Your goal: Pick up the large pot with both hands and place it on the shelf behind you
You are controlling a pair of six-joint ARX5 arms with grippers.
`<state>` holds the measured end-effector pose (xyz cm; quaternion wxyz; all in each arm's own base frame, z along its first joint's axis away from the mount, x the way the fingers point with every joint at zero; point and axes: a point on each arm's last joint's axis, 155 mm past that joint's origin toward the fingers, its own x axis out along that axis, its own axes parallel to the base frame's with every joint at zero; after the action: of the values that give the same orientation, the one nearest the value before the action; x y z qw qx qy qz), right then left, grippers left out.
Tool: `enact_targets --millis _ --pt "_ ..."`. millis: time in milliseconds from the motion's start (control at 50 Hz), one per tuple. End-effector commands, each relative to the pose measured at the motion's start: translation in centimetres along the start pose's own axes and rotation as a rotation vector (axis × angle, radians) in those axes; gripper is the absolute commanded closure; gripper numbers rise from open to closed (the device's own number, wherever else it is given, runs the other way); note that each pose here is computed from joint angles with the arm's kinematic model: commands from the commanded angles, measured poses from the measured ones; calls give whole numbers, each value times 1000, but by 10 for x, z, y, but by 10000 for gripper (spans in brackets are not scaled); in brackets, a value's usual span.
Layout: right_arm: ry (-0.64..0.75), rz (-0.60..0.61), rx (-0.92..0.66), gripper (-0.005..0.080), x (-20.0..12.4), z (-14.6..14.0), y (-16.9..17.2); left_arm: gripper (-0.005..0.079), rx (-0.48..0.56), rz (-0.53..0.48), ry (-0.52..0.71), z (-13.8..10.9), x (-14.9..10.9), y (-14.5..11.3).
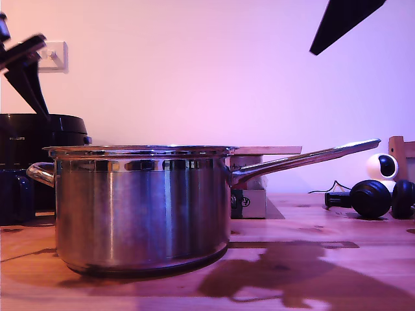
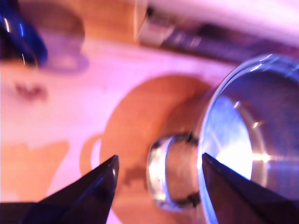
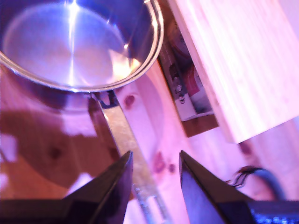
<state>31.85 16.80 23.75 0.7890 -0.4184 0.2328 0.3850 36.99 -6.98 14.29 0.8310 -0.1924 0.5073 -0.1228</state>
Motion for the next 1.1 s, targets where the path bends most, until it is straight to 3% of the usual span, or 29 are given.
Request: enact_targets --millis 0,280,660,1080 --pt "-2 -20 -27 470 1 3 -5 224 -7 2 30 -3 8 2" --pt "4 -58 -57 470 2 3 -13 224 22 7 139 -23 32 -2" --pt "3 -61 -101 470 6 5 -15 225 94 143 202 -38 47 15" --pt "155 81 -127 518 55 -20 17 225 106 167 201 -36 55 20"
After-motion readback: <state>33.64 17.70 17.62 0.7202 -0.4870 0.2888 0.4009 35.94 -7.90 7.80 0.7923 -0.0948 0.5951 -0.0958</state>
